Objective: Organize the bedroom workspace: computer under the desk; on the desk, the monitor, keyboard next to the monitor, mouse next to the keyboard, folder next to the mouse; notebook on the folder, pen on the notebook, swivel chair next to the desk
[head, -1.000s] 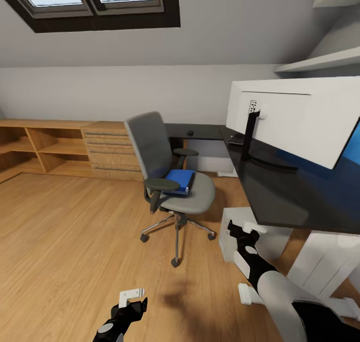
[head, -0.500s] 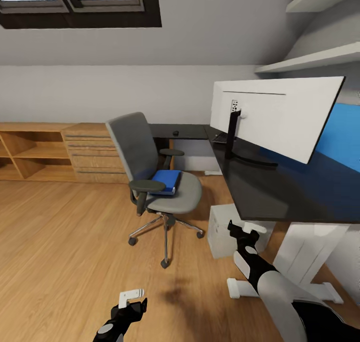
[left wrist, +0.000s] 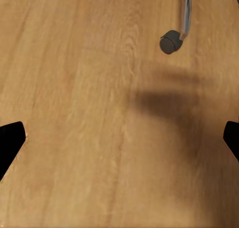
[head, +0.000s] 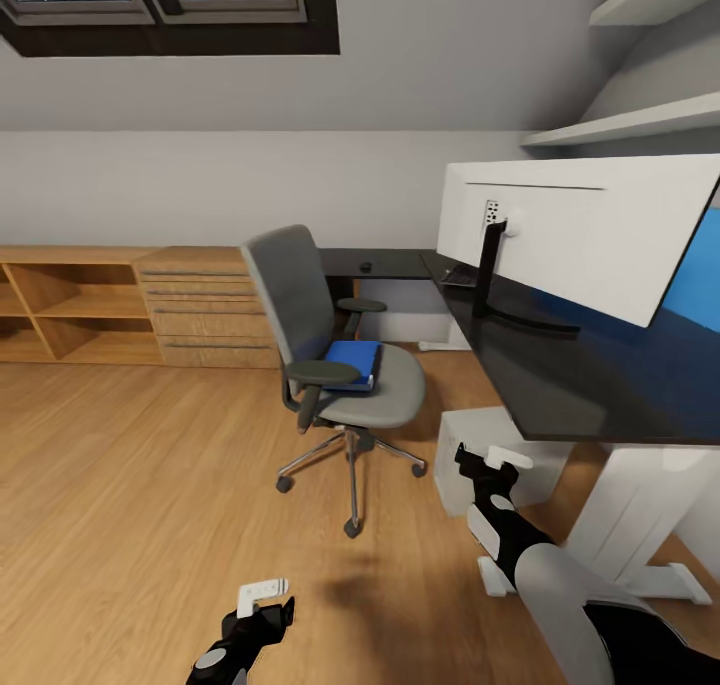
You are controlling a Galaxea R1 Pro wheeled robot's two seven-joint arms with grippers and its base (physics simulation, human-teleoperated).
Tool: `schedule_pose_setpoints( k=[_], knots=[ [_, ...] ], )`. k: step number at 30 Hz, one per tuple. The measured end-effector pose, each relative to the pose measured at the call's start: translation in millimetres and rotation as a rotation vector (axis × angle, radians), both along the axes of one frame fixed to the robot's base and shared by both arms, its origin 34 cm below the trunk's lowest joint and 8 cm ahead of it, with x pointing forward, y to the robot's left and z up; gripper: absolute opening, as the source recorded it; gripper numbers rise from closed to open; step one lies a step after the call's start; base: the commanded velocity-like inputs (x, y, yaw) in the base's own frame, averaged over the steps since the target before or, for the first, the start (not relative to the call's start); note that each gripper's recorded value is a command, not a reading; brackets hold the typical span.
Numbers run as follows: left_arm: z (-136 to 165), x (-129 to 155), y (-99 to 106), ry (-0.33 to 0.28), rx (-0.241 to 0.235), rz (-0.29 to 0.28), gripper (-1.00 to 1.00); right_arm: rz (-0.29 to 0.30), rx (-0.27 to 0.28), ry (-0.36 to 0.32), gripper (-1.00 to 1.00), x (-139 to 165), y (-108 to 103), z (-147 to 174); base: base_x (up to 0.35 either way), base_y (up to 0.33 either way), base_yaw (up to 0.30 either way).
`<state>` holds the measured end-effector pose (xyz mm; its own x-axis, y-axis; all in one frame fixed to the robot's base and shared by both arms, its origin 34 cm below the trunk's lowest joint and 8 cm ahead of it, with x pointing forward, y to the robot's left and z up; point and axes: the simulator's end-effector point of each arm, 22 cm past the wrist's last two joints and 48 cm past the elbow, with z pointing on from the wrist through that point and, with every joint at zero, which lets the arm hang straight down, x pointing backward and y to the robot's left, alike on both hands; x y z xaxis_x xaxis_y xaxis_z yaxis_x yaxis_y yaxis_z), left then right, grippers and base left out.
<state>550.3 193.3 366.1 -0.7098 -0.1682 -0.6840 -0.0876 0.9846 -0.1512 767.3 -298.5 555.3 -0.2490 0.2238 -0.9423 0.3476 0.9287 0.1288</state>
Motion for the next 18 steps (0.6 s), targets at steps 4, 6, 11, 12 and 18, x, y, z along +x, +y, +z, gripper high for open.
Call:
schedule_pose_setpoints(
  k=[4,6,11,12,18],
  knots=[
    [0.1,0.1,0.0,-0.001,0.0,0.0,1.0,0.0,0.0,0.001,1.0,-0.2,-0.2,-0.3,0.0,0.209,0.0],
    [0.1,0.1,-0.1,-0.001,0.0,0.0,1.0,0.0,-0.001,0.0,1.0,-0.1,-0.3,-0.1,0.0,0.11,0.0],
    [0.0,0.1,0.2,-0.001,0.0,0.001,1.0,-0.002,-0.002,-0.001,1.0,0.0,-1.7,0.3,0.0,0.044,0.0],
    [0.1,0.1,0.2,-0.001,0.0,0.001,1.0,-0.002,-0.002,-0.001,1.0,0.0,-1.9,0.3,0.0,0.011,0.0],
    [0.0,0.1,0.4,-0.001,0.0,0.002,1.0,-0.003,-0.004,-0.002,1.0,0.2,-3.9,0.8,0.0,0.004,0.0]
  ],
)
